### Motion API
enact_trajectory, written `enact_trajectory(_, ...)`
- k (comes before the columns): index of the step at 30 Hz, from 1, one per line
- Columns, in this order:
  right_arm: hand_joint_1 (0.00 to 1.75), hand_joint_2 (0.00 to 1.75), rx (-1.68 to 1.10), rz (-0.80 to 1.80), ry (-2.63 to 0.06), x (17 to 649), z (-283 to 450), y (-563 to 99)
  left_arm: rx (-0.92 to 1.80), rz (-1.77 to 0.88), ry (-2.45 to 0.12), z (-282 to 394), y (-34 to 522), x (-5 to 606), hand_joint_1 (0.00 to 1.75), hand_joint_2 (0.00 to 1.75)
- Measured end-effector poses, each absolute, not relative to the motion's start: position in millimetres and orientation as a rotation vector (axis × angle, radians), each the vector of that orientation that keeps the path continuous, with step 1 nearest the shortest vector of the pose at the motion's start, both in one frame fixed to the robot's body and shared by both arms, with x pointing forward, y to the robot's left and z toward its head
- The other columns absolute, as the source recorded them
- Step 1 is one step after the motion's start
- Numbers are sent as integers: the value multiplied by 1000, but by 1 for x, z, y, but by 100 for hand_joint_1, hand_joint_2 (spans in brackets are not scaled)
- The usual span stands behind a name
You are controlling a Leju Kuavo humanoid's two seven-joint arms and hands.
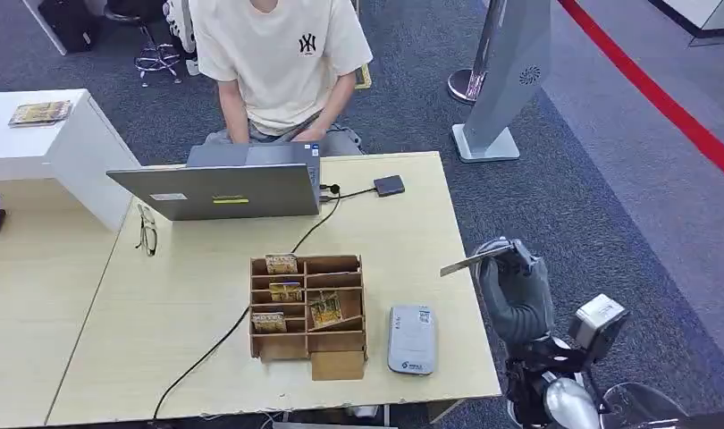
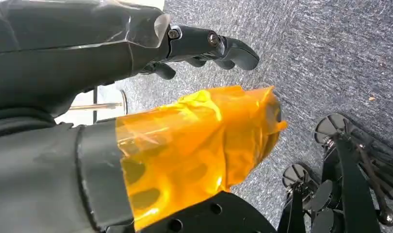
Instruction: Pass the card to the sensor for recognition and then transmit it.
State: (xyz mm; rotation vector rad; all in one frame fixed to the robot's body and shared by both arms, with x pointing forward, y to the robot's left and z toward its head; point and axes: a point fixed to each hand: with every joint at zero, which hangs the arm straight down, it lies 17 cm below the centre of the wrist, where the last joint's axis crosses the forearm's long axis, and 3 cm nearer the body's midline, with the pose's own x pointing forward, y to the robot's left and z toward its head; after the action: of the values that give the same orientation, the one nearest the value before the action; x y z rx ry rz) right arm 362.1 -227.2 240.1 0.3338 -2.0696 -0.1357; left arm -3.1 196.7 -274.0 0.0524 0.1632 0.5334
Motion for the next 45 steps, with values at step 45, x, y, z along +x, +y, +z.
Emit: enact_trajectory(45,175,175,-704,656,-1863,599,247,-163,66,298,162,-278,226,-3,0,0)
